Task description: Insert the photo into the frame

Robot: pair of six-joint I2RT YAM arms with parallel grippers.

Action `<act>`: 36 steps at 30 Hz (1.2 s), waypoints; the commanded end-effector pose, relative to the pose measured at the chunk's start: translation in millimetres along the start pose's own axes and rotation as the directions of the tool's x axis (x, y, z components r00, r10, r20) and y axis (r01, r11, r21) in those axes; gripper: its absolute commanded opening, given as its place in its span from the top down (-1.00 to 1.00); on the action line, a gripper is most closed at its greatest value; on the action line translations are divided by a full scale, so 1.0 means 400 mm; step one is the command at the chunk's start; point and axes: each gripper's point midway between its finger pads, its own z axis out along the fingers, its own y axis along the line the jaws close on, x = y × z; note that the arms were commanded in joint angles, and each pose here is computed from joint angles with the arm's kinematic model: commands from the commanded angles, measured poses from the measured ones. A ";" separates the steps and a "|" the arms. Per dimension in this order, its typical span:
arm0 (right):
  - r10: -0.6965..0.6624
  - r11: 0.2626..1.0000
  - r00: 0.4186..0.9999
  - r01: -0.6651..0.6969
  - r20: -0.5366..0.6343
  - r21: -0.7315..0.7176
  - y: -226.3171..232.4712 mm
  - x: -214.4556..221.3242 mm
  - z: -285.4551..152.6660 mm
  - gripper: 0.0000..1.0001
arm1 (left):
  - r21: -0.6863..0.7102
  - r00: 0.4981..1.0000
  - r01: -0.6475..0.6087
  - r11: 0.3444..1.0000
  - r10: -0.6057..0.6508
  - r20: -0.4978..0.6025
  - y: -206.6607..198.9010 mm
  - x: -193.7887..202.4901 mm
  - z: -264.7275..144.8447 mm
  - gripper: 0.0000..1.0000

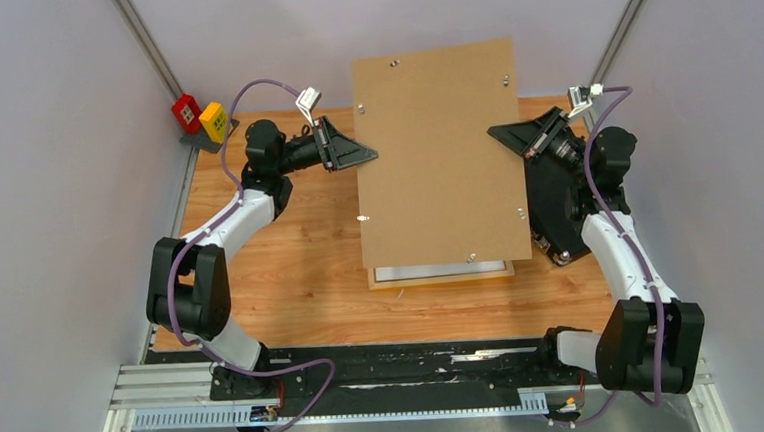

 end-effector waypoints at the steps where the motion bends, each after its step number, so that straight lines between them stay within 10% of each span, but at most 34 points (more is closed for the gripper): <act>1: -0.071 0.997 0.997 0.071 0.026 0.005 -0.015 0.003 0.017 1.00 | 0.150 0.989 -0.118 0.982 0.130 -0.074 -0.127 0.038 0.017 0.44; 10: -0.076 0.997 0.997 0.076 0.022 0.015 -0.028 0.011 0.021 1.00 | 0.182 0.984 -0.120 0.976 0.141 -0.107 -0.152 0.057 0.035 0.58; 15: -0.098 0.995 0.995 0.097 0.029 0.028 -0.036 0.010 0.019 0.99 | 0.168 0.984 -0.118 0.979 0.138 -0.111 -0.147 0.060 0.034 1.00; 25: -0.148 0.986 0.988 0.143 0.051 0.079 -0.060 -0.011 0.010 0.04 | 0.103 0.990 -0.103 0.989 0.112 -0.083 -0.145 0.074 0.012 1.00; 36: -0.168 0.979 0.984 0.158 0.067 0.129 -0.080 -0.028 -0.008 -0.36 | 0.005 0.999 -0.041 0.999 0.041 -0.001 -0.081 0.046 -0.028 1.00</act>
